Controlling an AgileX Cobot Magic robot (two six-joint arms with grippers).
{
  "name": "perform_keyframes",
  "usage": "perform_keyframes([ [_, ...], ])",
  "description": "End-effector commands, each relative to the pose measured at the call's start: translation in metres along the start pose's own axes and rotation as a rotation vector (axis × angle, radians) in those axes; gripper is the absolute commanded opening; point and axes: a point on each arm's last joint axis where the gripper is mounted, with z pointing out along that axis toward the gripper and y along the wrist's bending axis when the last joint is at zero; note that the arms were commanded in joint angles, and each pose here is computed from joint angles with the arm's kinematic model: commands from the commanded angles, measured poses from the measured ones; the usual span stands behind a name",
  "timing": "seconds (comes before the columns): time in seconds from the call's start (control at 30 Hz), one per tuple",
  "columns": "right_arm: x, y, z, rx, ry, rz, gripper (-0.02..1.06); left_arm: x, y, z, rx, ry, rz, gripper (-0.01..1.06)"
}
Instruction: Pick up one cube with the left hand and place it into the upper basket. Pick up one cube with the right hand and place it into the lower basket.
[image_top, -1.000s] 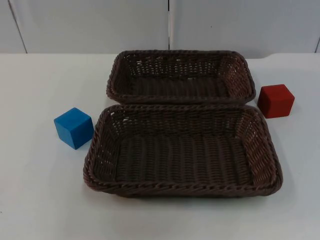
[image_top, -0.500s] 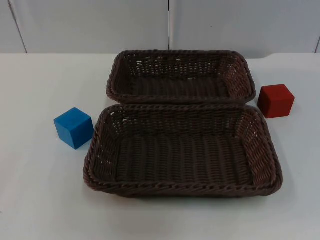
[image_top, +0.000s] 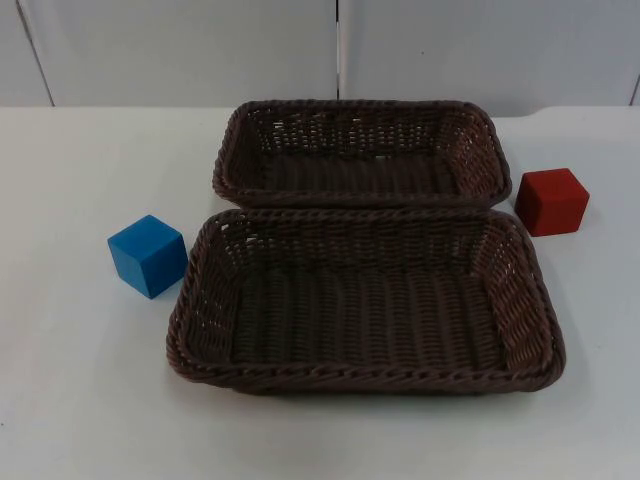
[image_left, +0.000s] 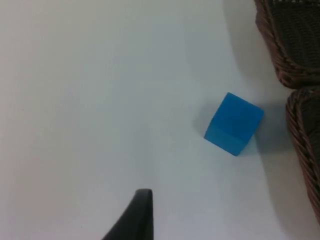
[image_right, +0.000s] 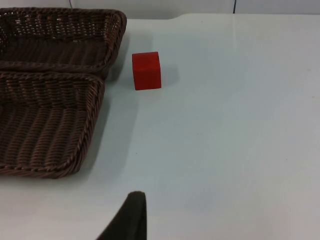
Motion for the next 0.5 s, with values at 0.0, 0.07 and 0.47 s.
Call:
perform_keyframes([
  [0.0, 0.001, 0.0, 0.001, 0.01, -0.004, -0.008, 1.05, -0.009, 0.002, 0.013, 0.007, 0.0, -0.009, 1.05],
  [0.07, 0.001, 0.0, 0.001, 0.01, -0.004, -0.008, 1.05, -0.014, 0.003, 0.022, 0.01, 0.01, -0.01, 1.05],
  [0.47, 0.001, 0.0, 0.001, 0.01, -0.004, -0.008, 1.05, -0.04, -0.01, 0.093, 0.065, 0.117, 0.068, 1.05],
])
